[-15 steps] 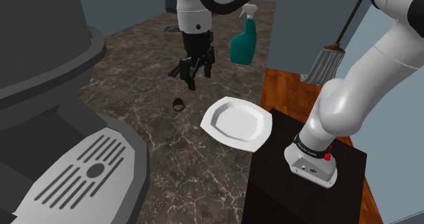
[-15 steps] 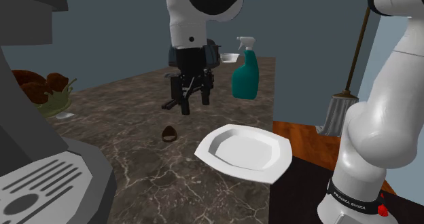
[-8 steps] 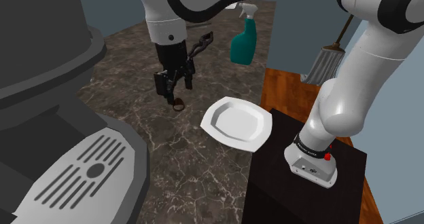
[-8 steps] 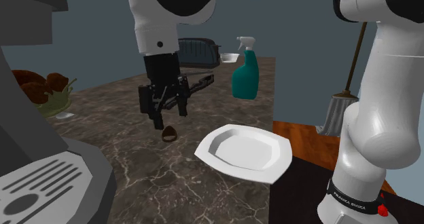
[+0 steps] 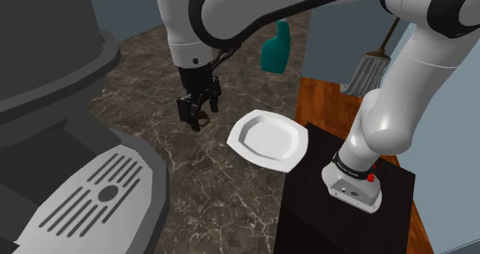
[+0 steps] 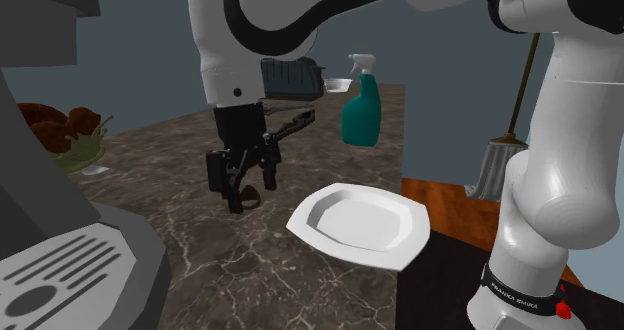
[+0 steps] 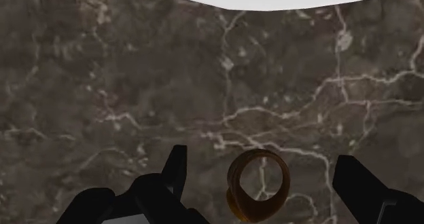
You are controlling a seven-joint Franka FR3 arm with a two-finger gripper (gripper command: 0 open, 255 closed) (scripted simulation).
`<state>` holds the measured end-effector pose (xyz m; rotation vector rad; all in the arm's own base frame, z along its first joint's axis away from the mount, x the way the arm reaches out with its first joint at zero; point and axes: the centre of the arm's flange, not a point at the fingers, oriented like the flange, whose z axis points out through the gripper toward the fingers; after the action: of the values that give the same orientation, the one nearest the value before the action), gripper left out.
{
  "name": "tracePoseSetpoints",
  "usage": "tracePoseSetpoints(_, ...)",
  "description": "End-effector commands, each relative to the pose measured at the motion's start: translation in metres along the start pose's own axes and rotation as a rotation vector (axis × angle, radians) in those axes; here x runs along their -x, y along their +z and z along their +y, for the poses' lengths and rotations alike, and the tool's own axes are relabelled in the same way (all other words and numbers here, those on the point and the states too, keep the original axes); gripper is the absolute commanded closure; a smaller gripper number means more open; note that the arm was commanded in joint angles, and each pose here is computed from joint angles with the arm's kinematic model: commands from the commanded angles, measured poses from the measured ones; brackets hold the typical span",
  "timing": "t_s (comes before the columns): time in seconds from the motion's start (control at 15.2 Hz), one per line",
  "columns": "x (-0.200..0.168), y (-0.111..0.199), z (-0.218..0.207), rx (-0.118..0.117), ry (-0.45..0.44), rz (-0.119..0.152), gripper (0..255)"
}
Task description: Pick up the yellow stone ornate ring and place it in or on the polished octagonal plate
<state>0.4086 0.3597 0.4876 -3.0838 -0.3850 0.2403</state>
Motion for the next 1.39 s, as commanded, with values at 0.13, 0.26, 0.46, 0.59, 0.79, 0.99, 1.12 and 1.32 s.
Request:
tracePoseSetpoints(0.13, 0.000, 0.003, -0.001, 0.000, 0.000, 0.000, 0)
tracePoseSetpoints(0.26, 0.000, 0.003, -0.001, 0.000, 0.000, 0.000, 0)
tracePoseSetpoints(0.46, 0.000, 0.002, -0.001, 0.000, 0.000, 0.000, 255)
tracePoseSetpoints(0.59, 0.000, 0.002, -0.002, 0.000, 0.000, 0.000, 255)
tracePoseSetpoints(0.79, 0.002, 0.002, -0.004, 0.000, 0.000, 0.001, 255)
tracePoseSetpoints(0.99, 0.000, 0.003, -0.001, 0.000, 0.000, 0.000, 255)
tracePoseSetpoints(1.12, 0.002, -0.008, -0.001, 0.000, 0.000, 0.000, 255)
tracePoseSetpoints(1.32, 0.004, -0.024, -0.002, 0.000, 0.000, 0.000, 255)
